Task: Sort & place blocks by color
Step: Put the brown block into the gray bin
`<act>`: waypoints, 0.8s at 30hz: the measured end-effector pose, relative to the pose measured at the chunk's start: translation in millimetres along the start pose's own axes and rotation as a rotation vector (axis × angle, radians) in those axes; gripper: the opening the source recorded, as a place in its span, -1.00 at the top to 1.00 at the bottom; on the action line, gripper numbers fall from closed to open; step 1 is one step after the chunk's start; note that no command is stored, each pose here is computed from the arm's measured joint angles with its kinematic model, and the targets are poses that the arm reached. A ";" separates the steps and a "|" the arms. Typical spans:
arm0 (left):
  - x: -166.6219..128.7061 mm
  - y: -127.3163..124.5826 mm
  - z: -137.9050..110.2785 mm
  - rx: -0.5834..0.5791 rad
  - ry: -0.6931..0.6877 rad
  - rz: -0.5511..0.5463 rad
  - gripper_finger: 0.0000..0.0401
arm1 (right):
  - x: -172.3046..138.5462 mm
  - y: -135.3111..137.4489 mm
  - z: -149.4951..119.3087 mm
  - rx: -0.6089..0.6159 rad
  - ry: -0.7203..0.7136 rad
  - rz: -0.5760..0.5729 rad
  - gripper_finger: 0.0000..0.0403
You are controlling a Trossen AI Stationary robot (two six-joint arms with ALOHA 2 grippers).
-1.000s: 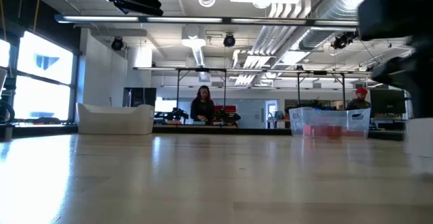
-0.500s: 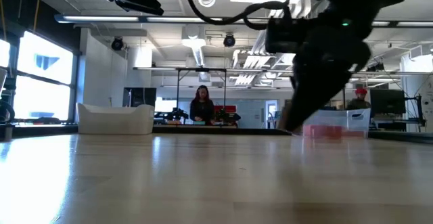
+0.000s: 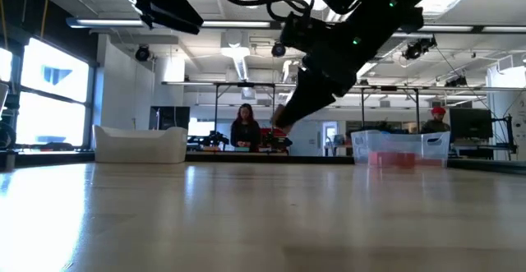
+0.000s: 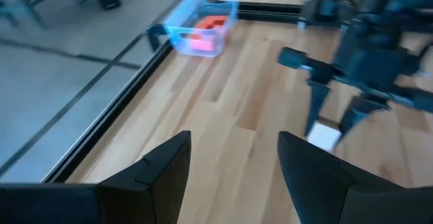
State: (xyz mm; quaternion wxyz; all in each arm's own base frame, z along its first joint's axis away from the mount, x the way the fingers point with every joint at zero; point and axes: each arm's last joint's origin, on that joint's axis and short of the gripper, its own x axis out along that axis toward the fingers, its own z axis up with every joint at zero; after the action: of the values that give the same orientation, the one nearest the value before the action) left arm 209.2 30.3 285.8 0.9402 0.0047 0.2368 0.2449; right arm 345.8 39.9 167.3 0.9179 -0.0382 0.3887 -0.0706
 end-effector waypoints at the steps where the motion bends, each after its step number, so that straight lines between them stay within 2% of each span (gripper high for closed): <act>1: 1.3 3.5 0.1 -0.024 0.002 0.016 -0.03 | 0.6 -2.6 1.8 -0.018 -0.014 -0.004 0.48; 7: 8.0 24.5 0.4 -0.162 0.014 0.072 -0.03 | 2.6 -14.5 13.4 -0.111 -0.118 -0.032 0.48; 15: 14.2 47.1 -0.7 -0.421 0.049 -0.077 -0.03 | 1.0 -24.0 30.3 -0.230 -0.282 -0.081 0.48; 24: 15.6 60.2 -0.9 -0.583 0.077 -0.224 -0.03 | -8.5 -26.0 52.4 -0.360 -0.514 -0.164 0.48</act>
State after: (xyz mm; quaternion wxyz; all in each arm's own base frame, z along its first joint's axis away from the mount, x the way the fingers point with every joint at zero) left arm 193.2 90.4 285.6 0.9134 -0.3006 0.1908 0.1973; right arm 375.0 16.4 213.0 0.9557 -0.2478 0.1463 -0.0627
